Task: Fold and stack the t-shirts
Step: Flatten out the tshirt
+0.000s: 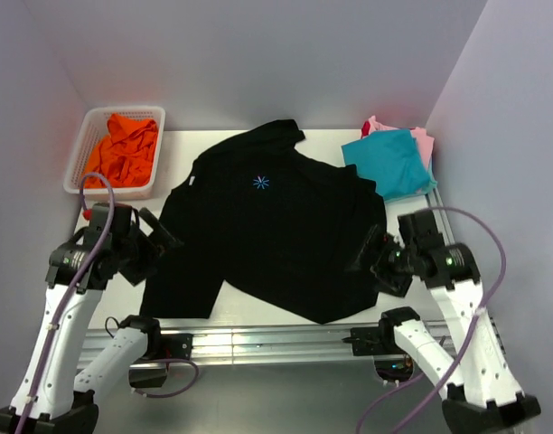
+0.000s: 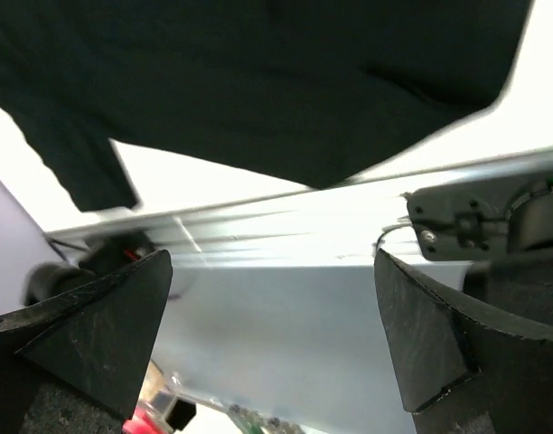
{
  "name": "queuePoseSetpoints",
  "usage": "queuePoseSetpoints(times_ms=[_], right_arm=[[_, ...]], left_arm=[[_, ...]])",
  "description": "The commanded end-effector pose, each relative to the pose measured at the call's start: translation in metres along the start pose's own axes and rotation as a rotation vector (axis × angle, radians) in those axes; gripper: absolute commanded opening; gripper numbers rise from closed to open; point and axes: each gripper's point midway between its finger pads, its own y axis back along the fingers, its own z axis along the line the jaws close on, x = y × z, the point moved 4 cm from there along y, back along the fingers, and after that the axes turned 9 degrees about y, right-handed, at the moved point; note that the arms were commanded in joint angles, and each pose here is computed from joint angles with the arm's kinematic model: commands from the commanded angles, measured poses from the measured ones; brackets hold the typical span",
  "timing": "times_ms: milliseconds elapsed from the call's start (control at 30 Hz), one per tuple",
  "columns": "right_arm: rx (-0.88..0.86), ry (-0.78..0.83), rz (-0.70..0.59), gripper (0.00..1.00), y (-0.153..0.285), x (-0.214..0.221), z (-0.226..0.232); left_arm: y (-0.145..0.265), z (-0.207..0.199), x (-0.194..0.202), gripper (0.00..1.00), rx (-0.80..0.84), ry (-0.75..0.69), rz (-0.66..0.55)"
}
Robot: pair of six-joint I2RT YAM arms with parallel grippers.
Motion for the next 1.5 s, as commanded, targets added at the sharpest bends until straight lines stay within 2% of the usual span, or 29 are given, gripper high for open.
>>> queuePoseSetpoints(times_ms=[0, 33, 100, 167, 200, 233, 267, 300, 333, 367, 400, 467, 500, 567, 600, 700, 867, 1033, 1267, 1467], right_arm=[[0.061, 0.013, -0.057, 1.0, 0.002, -0.043, 0.019], [0.029, 0.042, -0.13, 1.0, 0.004, -0.066, 0.034], [0.045, 0.062, -0.158, 0.97, -0.017, -0.104, 0.049], [0.058, 0.076, -0.204, 0.81, -0.026, -0.136, 0.064], [0.061, 0.083, -0.205, 0.74, -0.042, -0.161, 0.075], [0.073, 0.083, -0.206, 0.56, -0.05, -0.173, 0.08], [0.067, 0.079, -0.196, 0.43, -0.06, -0.182, 0.086], [0.067, 0.078, -0.188, 0.27, -0.078, -0.202, 0.095], [0.081, 0.074, -0.184, 0.0, -0.088, -0.212, 0.098], [0.09, 0.073, -0.178, 0.0, -0.097, -0.221, 0.102], [0.096, 0.076, -0.163, 0.0, -0.115, -0.237, 0.11], [0.103, 0.093, -0.161, 0.0, -0.13, -0.252, 0.119], [0.103, 0.101, -0.16, 0.0, -0.144, -0.265, 0.126], [0.098, 0.119, -0.155, 0.0, -0.157, -0.275, 0.135], [0.093, 0.129, -0.15, 0.0, -0.17, -0.283, 0.141], [0.08, 0.132, -0.125, 0.0, -0.195, -0.292, 0.152], [0.058, 0.112, -0.056, 0.0, -0.241, -0.291, 0.158], [0.057, 0.093, -0.009, 0.0, -0.275, -0.288, 0.16], [-0.005, 0.052, 0.04, 0.0, -0.322, -0.291, 0.172], [-0.167, 0.017, 0.064, 0.0, -0.341, -0.288, 0.213]], left_arm=[[-0.007, -0.024, -0.02, 1.0, 0.004, -0.071, -0.06], [-0.011, -0.033, -0.023, 0.99, 0.024, -0.087, -0.052], [-0.029, -0.061, -0.036, 0.97, 0.081, -0.097, -0.078], [-0.048, -0.088, -0.048, 0.94, 0.14, -0.117, -0.096], [-0.053, -0.099, -0.054, 0.89, 0.158, -0.14, -0.112], [-0.061, -0.107, -0.059, 0.86, 0.163, -0.15, -0.116], [-0.082, -0.112, -0.063, 0.84, 0.125, -0.161, -0.097], [-0.088, -0.127, -0.071, 0.8, 0.154, -0.189, -0.118], [-0.097, -0.133, -0.075, 0.76, 0.148, -0.2, -0.115], [-0.122, -0.135, -0.077, 0.72, 0.098, -0.209, -0.086], [-0.127, -0.149, -0.085, 0.59, 0.113, -0.229, -0.098], [-0.164, -0.152, -0.088, 0.51, 0.045, -0.246, -0.057], [-0.168, -0.162, -0.099, 0.38, 0.034, -0.262, -0.096], [-0.199, -0.156, -0.1, 0.24, -0.053, -0.271, -0.061], [-0.203, -0.16, -0.108, 0.11, -0.077, -0.276, -0.087], [-0.235, -0.142, -0.109, 0.0, -0.213, -0.282, -0.066], [-0.271, -0.088, -0.102, 0.0, -0.451, -0.28, -0.032], [-0.282, -0.032, -0.087, 0.0, -0.598, -0.243, 0.016], [-0.253, 0.003, -0.068, 0.0, -0.652, -0.183, 0.01], [-0.207, 0.03, -0.044, 0.0, -0.676, -0.11, 0.005]])
